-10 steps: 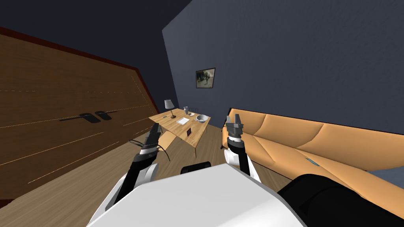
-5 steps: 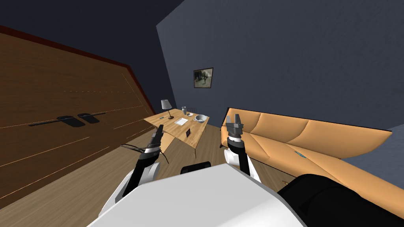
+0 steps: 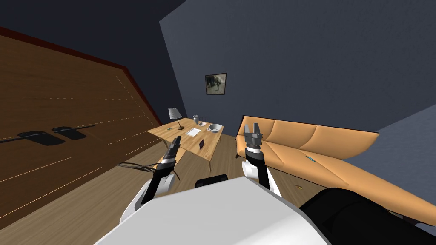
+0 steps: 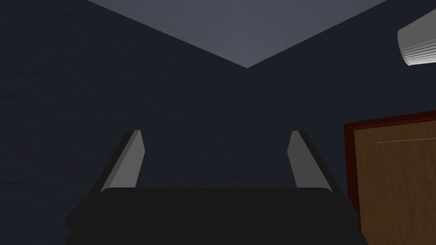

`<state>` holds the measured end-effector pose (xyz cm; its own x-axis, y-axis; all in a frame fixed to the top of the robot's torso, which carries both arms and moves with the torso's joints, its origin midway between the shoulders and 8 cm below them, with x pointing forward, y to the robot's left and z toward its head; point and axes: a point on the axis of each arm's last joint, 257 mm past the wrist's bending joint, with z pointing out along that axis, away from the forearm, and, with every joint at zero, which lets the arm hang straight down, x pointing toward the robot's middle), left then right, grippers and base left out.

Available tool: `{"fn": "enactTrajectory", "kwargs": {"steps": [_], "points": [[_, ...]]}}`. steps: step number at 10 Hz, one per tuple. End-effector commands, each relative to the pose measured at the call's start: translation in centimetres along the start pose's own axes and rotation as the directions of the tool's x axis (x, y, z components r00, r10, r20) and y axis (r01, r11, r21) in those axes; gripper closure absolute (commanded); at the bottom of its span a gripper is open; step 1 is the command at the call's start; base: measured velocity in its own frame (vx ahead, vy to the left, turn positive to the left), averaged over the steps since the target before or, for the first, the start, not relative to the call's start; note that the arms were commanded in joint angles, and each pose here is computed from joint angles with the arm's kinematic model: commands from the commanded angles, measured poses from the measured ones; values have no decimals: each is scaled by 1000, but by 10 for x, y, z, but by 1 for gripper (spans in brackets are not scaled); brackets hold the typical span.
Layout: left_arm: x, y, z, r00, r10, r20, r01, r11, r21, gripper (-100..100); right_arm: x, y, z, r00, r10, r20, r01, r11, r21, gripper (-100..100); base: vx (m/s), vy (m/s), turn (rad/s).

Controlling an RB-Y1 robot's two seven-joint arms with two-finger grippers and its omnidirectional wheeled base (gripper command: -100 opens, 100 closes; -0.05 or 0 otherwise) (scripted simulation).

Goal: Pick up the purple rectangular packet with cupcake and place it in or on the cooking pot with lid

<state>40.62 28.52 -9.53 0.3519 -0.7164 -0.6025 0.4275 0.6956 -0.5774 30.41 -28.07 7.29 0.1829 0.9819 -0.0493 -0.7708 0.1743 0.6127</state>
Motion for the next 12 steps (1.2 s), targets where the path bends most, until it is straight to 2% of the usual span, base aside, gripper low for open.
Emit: {"fn": "enactTrajectory", "kwargs": {"steps": [1,2,3,4,5,6,7,8,9,10,11,12], "points": [[8,10,-5,999,37,-17,-37,999,-16,-100,0,0,0,1000,0,0,0,1000,0,0,8,35,-83],[14,15,-4,997,72,-23,-72,997,-12,-100,0,0,0,1000,0,0,0,1000,0,0,7,31,-124],[18,21,-7,996,78,-33,-79,997,-25,-100,0,0,0,1000,0,0,0,1000,0,0,6,25,-69],[22,22,-4,992,118,-35,-119,993,-14,-100,0,0,0,1000,0,0,0,1000,0,0,11,23,-123],[28,31,-9,991,120,-51,-122,992,-33,-100,0,0,0,1000,0,0,0,1000,0,0,10,21,-80],[31,31,-5,986,159,-50,-160,987,-18,-100,0,0,0,1000,0,0,0,1000,0,0,9,25,-135],[37,41,-12,984,162,-68,-165,986,-39,-100,0,0,0,1000,0,0,0,1000,0,0,8,26,-76],[41,42,-9,978,198,-70,-201,979,-27,-100,0,0,0,1000,0,0,0,1000,0,0,10,29,-143],[48,52,-15,975,203,-90,-208,977,-47,-100,0,0,0,1000,0,0,0,1000,0,0,4,26,-74],[48,52,-15,975,203,-90,-208,977,-48,-100,0,0,0,1000,0,0,0,1000,0,0,-1,10,15],[54,56,-14,965,245,-97,-250,967,-39,-100,0,0,0,1000,0,0,0,1000,0,0,-1,16,-124],[59,63,-19,963,243,-112,-251,967,-54,-100,0,0,0,1000,0,0,0,1000,0,0,3,22,-95]]}}
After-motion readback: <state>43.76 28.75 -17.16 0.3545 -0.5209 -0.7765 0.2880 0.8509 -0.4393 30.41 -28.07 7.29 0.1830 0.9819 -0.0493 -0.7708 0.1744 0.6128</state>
